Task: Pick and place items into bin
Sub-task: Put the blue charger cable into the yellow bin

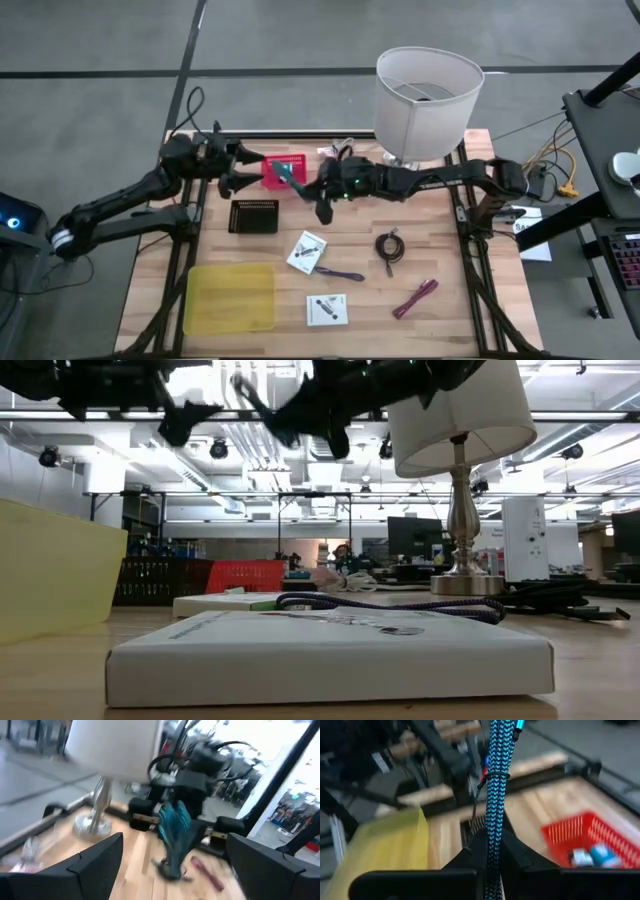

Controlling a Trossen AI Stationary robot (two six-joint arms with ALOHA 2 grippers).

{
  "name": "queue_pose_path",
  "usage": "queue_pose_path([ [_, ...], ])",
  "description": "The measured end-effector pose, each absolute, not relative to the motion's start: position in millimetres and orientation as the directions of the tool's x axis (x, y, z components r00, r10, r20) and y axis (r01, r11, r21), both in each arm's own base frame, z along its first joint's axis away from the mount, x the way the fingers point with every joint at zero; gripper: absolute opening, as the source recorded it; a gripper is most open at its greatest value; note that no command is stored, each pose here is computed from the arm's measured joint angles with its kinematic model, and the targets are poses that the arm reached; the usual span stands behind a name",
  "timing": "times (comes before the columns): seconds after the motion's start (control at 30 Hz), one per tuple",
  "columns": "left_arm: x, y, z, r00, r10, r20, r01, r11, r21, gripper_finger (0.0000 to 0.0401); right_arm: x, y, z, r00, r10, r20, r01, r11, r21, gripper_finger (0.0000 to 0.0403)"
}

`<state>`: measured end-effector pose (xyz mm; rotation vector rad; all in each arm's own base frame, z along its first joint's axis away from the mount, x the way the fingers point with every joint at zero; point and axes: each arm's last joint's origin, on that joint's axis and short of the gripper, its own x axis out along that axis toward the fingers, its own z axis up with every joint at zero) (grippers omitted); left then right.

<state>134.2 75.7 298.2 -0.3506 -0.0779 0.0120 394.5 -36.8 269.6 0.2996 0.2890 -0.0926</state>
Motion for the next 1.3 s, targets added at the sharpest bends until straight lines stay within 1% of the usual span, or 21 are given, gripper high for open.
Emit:
queue_pose_path([
  [0.1, 132, 73, 311, 0.983, 0.01, 0.183, 0.052, 0.943, -0.329, 0.0336, 395, -38, 282, 0.981, -0.049, -0.188, 0.102, 0.954, 0.281, 0.0014],
  [0.2, 135, 73, 316, 0.969, -0.01, 0.246, 0.095, 0.937, -0.336, 0.0336, 396, -37, 286, 0.988, -0.047, -0.146, 0.087, 0.956, 0.281, 0.0014],
  [0.5, 163, 87, 308, 0.96, 0.0, 0.28, 0.101, 0.932, -0.348, 0.0336, 396, -38, 286, 0.988, -0.05, -0.148, 0.091, 0.954, 0.285, 0.0013],
  [0.7, 180, 90, 307, 0.967, -0.023, 0.255, 0.117, 0.925, -0.363, 0.0336, 396, -38, 287, 0.987, -0.072, -0.147, 0.112, 0.952, 0.285, 0.0013],
  [0.83, 189, 91, 311, 0.96, -0.046, 0.275, 0.142, 0.929, -0.341, 0.0323, 396, -38, 287, 0.986, -0.073, -0.147, 0.113, 0.952, 0.285, 0.0013],
  [0.93, 193, 92, 312, 0.961, -0.052, 0.27, 0.143, 0.933, -0.329, 0.0293, 396, -39, 287, 0.986, -0.075, -0.147, 0.115, 0.952, 0.285, 0.0013],
  [1.03, 196, 94, 311, 0.964, -0.048, 0.262, 0.136, 0.935, -0.327, 0.0246, 396, -39, 287, 0.986, -0.076, -0.146, 0.116, 0.952, 0.285, 0.0013],
  [1.17, 197, 95, 310, 0.966, -0.048, 0.256, 0.135, 0.932, -0.335, 0.0162, 396, -39, 287, 0.986, -0.079, -0.146, 0.118, 0.951, 0.284, 0.0013],
  [1.3, 196, 94, 311, 0.964, -0.049, 0.261, 0.136, 0.935, -0.327, 0.0065, 396, -39, 287, 0.986, -0.084, -0.147, 0.123, 0.951, 0.284, 0.0013],
])
